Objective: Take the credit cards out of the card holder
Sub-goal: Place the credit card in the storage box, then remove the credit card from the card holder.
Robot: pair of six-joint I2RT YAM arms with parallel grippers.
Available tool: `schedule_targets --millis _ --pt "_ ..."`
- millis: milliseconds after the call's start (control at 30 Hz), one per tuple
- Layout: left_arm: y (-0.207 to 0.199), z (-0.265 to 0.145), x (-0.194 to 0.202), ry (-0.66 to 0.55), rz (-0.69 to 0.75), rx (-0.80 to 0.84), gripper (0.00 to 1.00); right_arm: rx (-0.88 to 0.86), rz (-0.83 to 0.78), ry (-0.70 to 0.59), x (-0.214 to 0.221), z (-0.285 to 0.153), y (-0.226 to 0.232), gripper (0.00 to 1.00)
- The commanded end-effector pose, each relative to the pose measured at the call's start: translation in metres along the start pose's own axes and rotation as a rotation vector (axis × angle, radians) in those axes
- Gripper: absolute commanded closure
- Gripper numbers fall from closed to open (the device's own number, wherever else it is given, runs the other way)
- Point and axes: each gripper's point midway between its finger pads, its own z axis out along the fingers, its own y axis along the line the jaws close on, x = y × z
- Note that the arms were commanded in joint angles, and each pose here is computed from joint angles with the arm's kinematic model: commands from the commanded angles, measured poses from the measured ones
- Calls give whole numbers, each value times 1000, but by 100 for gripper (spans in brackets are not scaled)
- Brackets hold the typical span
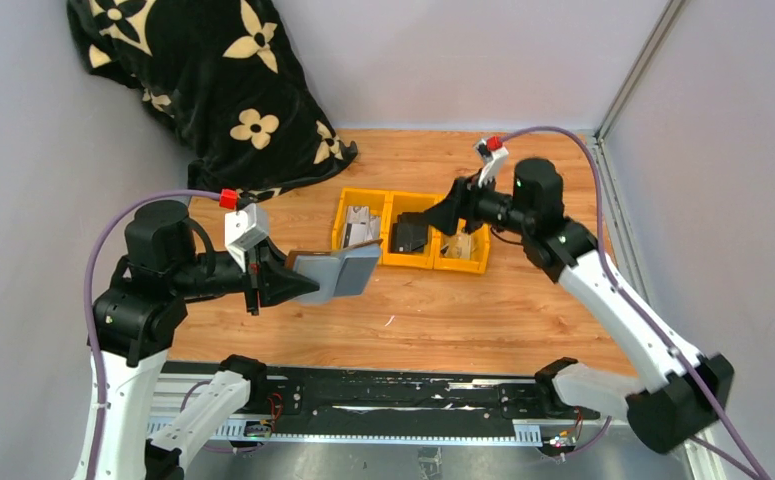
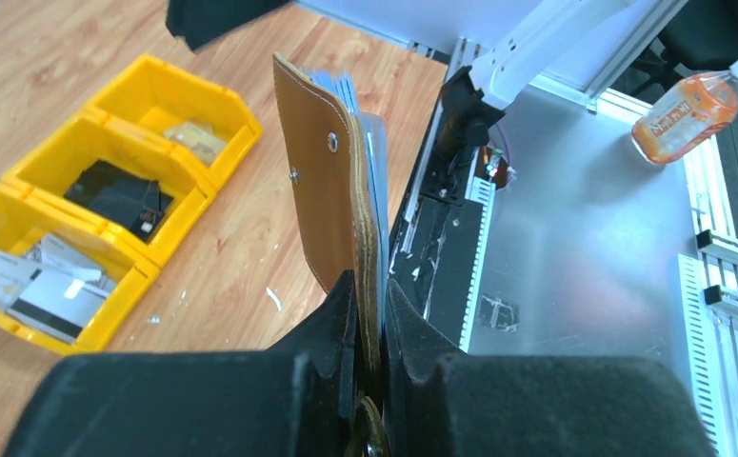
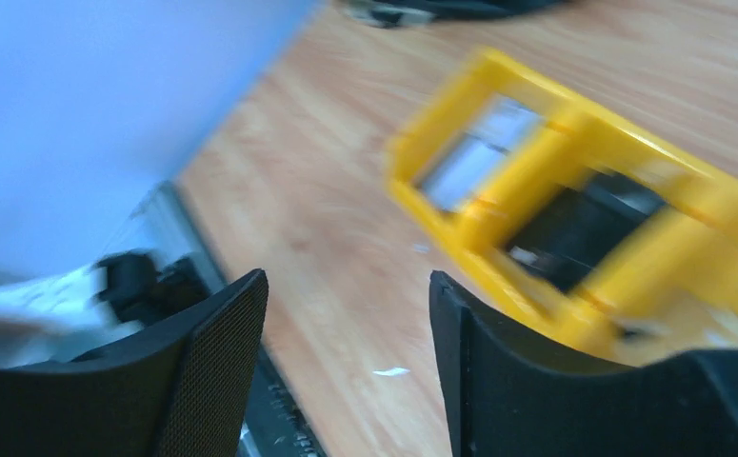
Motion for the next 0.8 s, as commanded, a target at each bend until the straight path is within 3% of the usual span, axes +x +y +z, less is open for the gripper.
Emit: schedule_targets --millis 0,133,400,533,667,767 --pt "-23 -6 -22 -49 76 86 100 -605 -202 -128 5 -48 128 30" --pt "-32 -7 -27 -58 82 130 100 -790 -322 -194 23 -81 178 25" --pt "-47 -11 -35 -68 52 200 100 -927 -345 -253 29 -95 222 25" --pt "-53 -12 -37 -70 36 223 100 -925 -329 -254 28 -90 227 33" --pt "-55 -13 -39 -70 27 234 100 -936 -321 -258 26 -91 231 50" --pt "-53 -12 -39 -70 28 229 100 -956 -317 -249 26 -95 235 56"
